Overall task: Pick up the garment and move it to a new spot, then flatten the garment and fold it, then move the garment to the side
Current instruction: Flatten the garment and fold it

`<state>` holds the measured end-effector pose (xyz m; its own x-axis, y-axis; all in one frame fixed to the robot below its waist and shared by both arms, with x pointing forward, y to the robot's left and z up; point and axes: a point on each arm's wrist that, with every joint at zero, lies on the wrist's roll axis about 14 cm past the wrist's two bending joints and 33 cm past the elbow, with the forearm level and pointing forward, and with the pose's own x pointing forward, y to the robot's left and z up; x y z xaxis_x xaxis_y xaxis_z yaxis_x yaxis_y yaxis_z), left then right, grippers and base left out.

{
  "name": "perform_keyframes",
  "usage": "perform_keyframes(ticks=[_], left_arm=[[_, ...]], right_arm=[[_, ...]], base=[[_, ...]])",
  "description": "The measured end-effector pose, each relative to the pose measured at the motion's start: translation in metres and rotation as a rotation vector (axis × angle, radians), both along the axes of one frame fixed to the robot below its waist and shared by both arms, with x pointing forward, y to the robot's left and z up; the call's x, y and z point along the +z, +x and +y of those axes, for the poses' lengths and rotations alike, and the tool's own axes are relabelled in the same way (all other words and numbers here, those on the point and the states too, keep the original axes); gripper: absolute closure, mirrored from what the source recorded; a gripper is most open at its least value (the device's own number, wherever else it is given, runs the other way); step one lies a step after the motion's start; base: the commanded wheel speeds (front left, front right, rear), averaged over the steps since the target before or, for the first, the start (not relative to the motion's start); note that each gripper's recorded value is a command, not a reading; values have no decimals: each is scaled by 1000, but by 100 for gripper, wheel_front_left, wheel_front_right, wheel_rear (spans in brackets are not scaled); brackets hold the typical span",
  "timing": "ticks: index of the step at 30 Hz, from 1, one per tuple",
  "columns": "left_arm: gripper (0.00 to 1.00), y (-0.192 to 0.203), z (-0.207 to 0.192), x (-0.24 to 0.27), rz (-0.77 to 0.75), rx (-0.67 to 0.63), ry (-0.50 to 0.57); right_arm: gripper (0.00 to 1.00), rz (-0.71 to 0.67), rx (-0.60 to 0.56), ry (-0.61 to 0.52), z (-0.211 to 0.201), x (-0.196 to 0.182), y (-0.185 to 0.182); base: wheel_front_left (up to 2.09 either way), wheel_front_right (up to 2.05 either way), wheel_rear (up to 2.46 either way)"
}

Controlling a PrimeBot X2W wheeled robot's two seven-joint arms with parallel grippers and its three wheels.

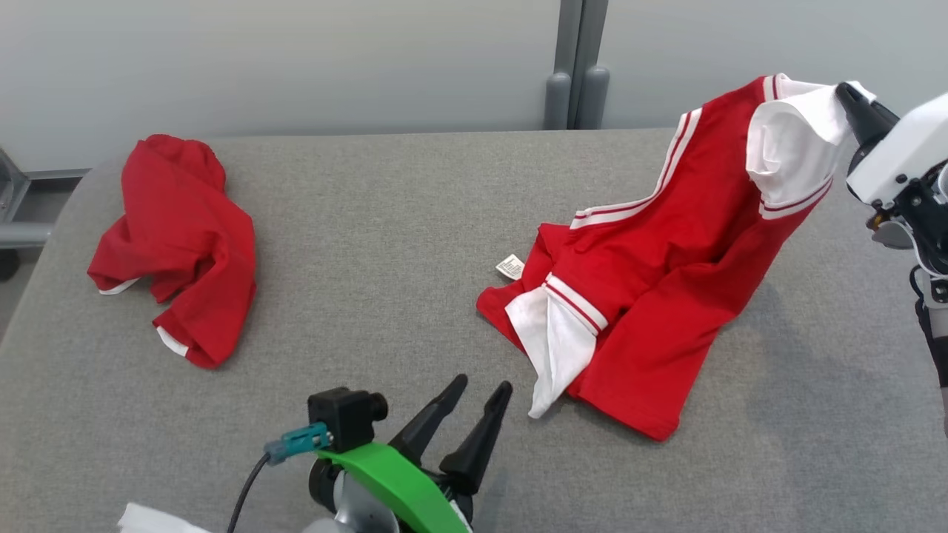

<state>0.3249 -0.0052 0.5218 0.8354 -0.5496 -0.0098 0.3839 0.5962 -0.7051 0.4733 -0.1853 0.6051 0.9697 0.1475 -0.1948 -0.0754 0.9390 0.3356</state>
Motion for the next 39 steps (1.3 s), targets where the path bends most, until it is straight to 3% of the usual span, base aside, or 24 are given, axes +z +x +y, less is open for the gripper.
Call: perform_keyframes(ticks=[8, 17, 24, 39], left_arm=[[0, -7, -52, 0, -6, -239, 18], [0, 5, -77, -22, 47, -346, 51], [0, 18, -91, -45, 90, -399, 82], [0, 25, -112, -76, 151, -468, 76]], right_arm=[[100, 160, -180, 86, -57, -82, -27], [100, 261, -282, 257, -54, -143, -54], [100, 127, -481, 260, -116, -126, -58], [100, 112, -496, 255, -120, -125, -53]], base=[[0, 0, 0], [0, 0, 0], [0, 0, 0], [0, 0, 0]])
